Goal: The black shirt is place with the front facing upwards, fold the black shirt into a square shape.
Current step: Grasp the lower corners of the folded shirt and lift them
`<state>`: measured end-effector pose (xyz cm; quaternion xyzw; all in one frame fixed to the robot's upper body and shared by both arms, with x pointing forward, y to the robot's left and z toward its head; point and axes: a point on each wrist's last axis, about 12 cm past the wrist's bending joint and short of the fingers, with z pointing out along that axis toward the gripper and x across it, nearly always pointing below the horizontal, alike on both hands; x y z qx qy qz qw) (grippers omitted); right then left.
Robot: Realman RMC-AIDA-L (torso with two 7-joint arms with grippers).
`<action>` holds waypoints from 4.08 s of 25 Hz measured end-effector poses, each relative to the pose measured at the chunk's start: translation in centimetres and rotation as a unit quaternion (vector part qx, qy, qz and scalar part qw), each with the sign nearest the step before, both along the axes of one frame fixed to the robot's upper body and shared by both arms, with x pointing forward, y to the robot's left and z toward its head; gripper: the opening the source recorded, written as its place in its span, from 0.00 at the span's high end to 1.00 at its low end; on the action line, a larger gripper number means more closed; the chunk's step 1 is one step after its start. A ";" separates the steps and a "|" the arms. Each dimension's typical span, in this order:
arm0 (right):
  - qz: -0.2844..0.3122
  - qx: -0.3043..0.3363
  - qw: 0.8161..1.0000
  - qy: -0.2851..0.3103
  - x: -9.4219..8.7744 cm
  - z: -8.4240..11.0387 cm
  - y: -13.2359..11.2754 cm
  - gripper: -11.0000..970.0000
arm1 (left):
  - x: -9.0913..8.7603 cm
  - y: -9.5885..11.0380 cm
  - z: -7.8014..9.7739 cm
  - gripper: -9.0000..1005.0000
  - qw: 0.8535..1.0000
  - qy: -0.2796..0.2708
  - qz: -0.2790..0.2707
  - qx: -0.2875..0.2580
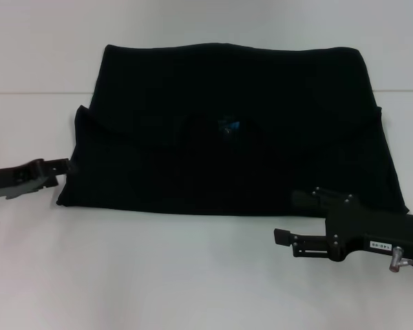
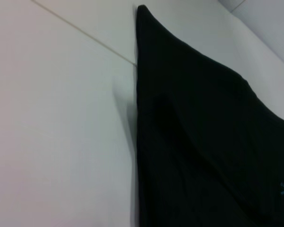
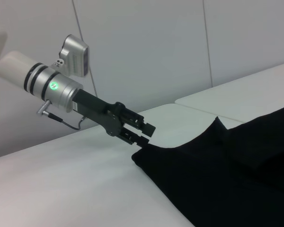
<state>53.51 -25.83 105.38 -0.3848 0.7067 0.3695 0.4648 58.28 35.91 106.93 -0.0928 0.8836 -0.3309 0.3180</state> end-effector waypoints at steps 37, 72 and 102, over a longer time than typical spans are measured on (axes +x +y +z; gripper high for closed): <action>-0.065 0.028 0.994 0.080 1.0 3.0 -4.4 0.03 | 0.3 -2.9 -0.2 0.91 0.996 0.042 -0.077 0.014; -0.280 -0.166 0.873 0.363 8.7 5.4 -5.7 0.11 | 0.7 -3.0 0.5 0.95 0.996 0.033 -0.087 0.013; -0.125 -0.209 0.882 0.403 4.7 7.9 -7.3 0.93 | -3.0 -1.9 3.5 0.95 0.971 0.064 -0.207 -0.103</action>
